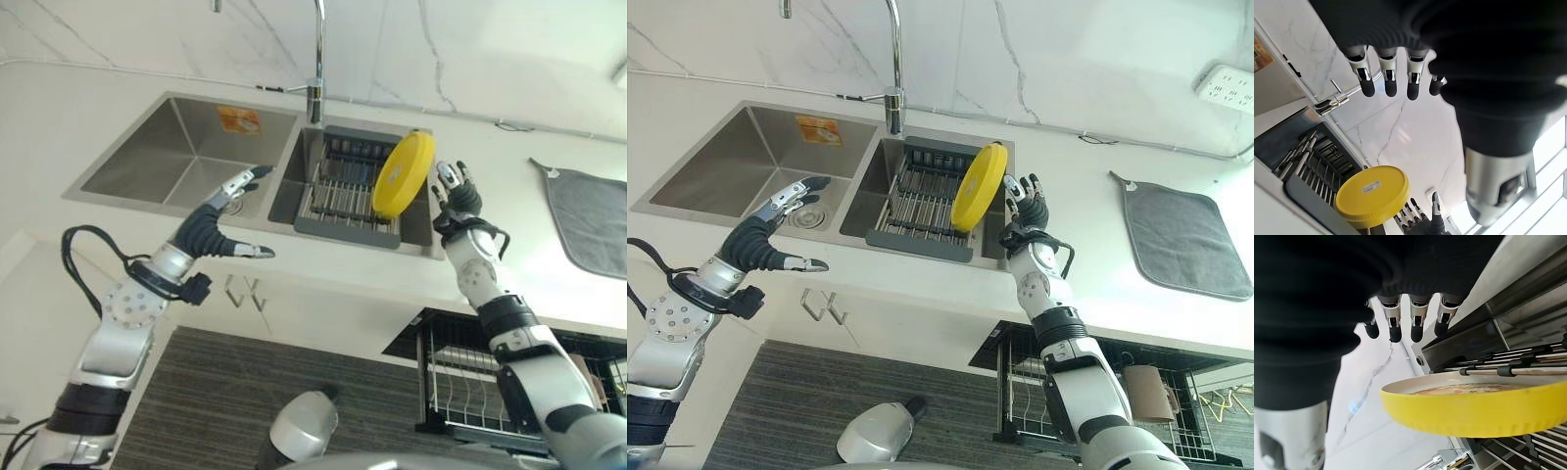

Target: Place the dishes in the dishwasher.

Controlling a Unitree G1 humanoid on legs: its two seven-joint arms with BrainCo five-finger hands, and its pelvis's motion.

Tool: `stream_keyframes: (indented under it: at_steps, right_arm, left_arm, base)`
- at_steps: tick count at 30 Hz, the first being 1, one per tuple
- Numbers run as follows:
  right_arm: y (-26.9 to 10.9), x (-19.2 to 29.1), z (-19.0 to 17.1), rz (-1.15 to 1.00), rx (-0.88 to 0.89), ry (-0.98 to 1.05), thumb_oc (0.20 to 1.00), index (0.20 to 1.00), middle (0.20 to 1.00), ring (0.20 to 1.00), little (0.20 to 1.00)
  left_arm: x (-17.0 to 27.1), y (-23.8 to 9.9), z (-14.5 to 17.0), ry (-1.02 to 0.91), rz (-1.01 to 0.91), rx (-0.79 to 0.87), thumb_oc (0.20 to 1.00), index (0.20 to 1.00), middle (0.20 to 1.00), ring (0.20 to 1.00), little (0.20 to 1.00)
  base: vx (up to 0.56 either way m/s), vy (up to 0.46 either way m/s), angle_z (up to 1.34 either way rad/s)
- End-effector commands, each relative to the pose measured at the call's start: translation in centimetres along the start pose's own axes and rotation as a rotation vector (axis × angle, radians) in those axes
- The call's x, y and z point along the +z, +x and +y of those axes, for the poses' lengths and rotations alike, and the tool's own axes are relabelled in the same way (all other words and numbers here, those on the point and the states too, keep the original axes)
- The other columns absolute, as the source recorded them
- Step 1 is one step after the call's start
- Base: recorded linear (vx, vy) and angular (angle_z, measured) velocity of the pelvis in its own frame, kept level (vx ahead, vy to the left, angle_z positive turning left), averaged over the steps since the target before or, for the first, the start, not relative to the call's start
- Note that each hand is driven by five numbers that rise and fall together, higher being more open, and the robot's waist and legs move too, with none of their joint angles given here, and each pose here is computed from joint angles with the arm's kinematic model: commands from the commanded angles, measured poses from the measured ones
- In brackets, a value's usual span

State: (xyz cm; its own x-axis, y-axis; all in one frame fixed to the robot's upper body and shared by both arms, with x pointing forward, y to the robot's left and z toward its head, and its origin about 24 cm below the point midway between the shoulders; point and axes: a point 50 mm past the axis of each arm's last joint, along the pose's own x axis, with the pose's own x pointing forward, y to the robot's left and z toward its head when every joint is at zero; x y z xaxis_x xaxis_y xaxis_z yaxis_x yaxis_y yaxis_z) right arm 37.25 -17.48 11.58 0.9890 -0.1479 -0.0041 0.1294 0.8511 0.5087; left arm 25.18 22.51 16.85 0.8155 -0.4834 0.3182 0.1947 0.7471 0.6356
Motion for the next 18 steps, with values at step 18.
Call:
stream_keyframes:
  at_steps: [18]
  right_arm:
    - [0.47,-0.01,0.63,-0.015,0.024,-0.052,1.0,1.0,1.0,1.0,1.0]
  left_arm:
    - [0.9,-0.98,-0.49,-0.013,-0.046,-0.046,1.0,1.0,1.0,1.0,1.0]
  base:
    - [0.03,-0.001,0.06]
